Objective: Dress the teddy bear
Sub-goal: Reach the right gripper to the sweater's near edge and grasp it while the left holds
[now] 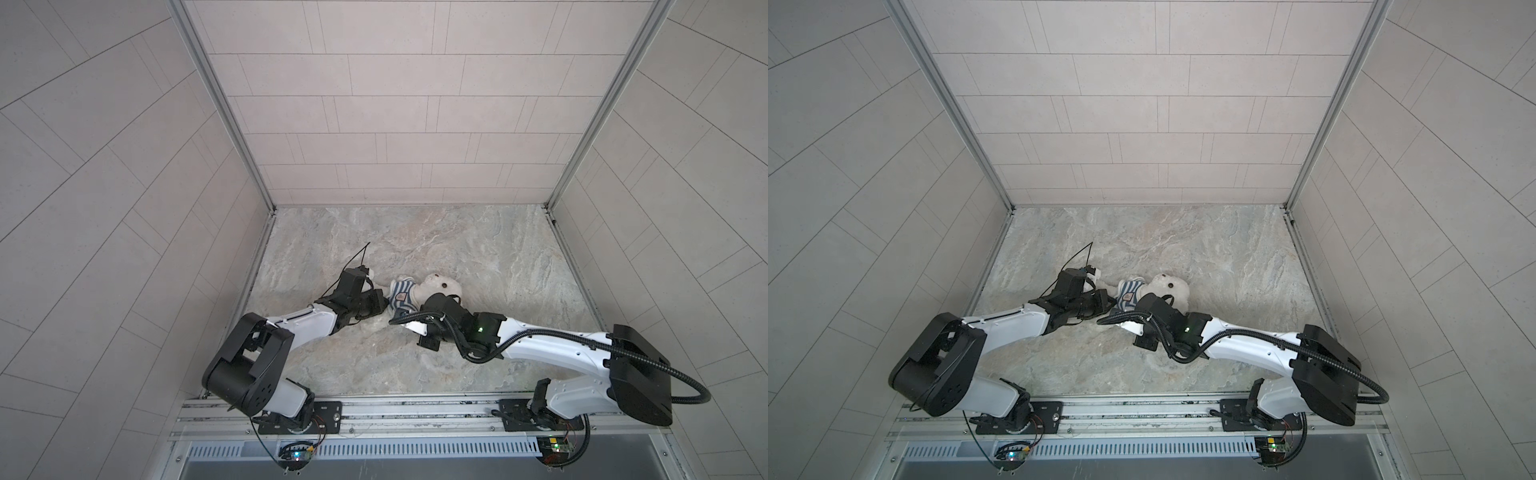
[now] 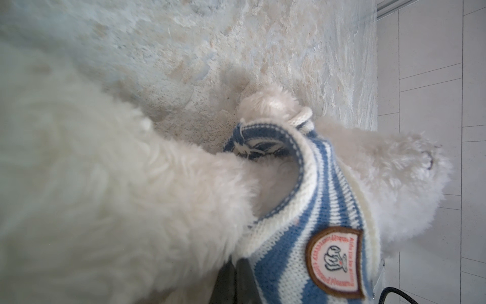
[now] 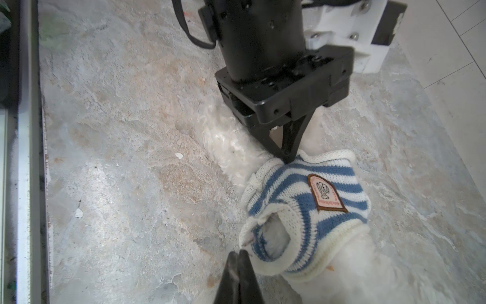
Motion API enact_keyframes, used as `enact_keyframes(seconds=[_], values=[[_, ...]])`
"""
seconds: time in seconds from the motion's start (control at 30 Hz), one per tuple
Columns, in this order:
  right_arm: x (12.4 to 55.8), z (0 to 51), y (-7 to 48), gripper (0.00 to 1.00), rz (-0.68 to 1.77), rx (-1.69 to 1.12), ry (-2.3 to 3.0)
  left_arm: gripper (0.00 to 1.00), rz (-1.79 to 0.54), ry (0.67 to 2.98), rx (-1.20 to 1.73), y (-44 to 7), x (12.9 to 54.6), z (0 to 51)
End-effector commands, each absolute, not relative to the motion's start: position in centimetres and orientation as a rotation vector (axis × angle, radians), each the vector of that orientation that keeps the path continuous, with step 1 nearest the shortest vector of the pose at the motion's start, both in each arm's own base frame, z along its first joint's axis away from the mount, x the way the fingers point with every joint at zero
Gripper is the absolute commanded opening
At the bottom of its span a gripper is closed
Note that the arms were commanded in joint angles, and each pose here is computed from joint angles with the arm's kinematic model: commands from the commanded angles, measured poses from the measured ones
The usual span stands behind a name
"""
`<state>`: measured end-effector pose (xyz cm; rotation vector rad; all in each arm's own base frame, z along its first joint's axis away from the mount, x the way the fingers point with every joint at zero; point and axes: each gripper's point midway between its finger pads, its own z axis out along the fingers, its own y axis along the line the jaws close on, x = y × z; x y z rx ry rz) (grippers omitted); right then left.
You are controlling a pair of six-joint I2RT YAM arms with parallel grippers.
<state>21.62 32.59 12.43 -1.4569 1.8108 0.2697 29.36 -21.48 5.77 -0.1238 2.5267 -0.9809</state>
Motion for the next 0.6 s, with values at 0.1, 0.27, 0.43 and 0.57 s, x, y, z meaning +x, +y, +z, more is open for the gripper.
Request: enact_keyframes(seconds=[0.1,0.27,0.43,0.57], values=[[23.7,11.7,32.4,0.00,0.113,-1.460,1.816,0.00,-0.983,2.547,-0.125,-21.8,29.6,5.5],[24.8,10.9,32.0,0.00,0.027,-1.461,1.836,0.00,-0.988,2.548,-0.119,-22.0,29.7,5.6],[25.9,11.1,31.9,0.00,-0.030,-1.436,1.836,0.00,-0.989,2.549,-0.118,-22.0,29.7,5.6],[26.6,11.1,31.7,0.03,-0.048,-1.409,1.847,0.00,-0.986,2.554,-0.112,-22.0,29.6,5.4]])
